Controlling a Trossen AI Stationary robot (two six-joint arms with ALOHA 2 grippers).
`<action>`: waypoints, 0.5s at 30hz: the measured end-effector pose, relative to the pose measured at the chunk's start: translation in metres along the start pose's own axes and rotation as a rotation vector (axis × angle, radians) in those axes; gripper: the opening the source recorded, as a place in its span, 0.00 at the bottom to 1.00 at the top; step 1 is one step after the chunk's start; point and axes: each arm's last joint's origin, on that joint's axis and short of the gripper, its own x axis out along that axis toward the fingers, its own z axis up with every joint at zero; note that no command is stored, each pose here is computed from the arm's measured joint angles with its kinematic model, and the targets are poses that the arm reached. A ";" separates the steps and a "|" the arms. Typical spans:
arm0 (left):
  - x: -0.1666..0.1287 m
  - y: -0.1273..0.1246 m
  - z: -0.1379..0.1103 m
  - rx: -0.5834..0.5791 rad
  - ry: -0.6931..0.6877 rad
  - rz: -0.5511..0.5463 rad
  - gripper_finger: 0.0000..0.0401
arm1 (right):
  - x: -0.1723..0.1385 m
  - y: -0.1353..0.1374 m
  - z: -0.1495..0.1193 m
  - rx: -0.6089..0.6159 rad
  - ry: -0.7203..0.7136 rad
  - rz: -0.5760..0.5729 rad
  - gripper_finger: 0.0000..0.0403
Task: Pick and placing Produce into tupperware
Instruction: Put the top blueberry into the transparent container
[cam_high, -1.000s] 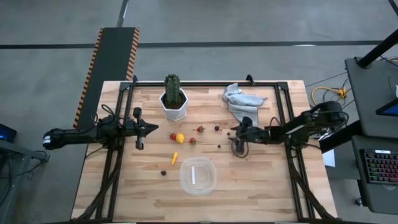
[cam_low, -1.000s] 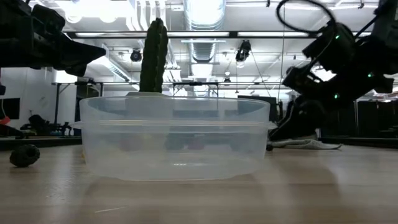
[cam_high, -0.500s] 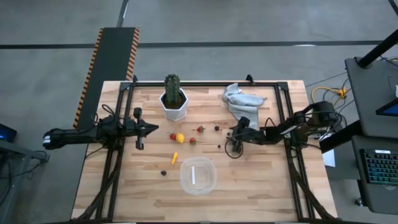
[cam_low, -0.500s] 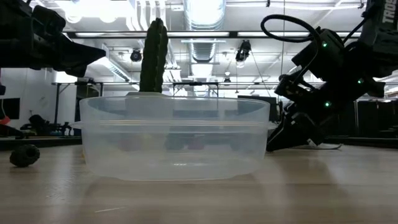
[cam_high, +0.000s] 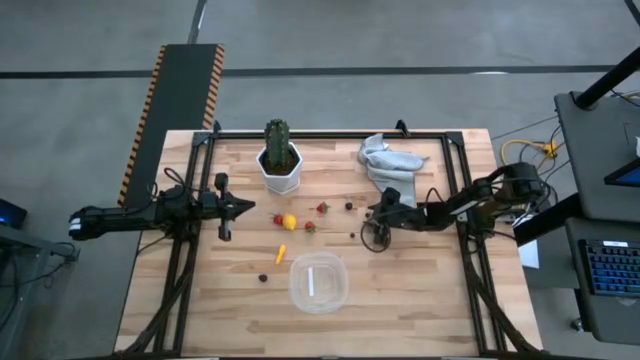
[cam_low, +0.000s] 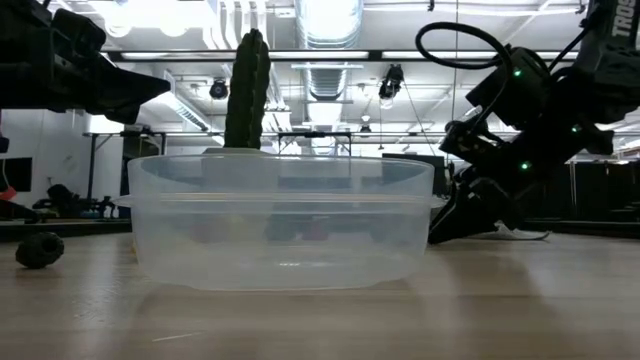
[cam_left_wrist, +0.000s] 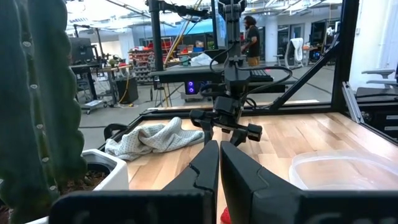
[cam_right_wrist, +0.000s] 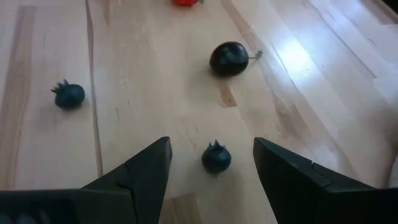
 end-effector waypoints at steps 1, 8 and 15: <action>0.000 0.000 0.000 0.000 0.000 0.000 0.00 | 0.000 0.000 0.000 0.001 0.000 0.003 0.56; 0.000 0.000 0.000 0.000 0.000 0.000 0.00 | -0.001 -0.002 0.000 0.010 0.006 0.003 0.56; 0.000 0.000 0.000 0.000 0.003 -0.001 0.00 | -0.001 -0.002 -0.001 0.021 0.026 0.002 0.52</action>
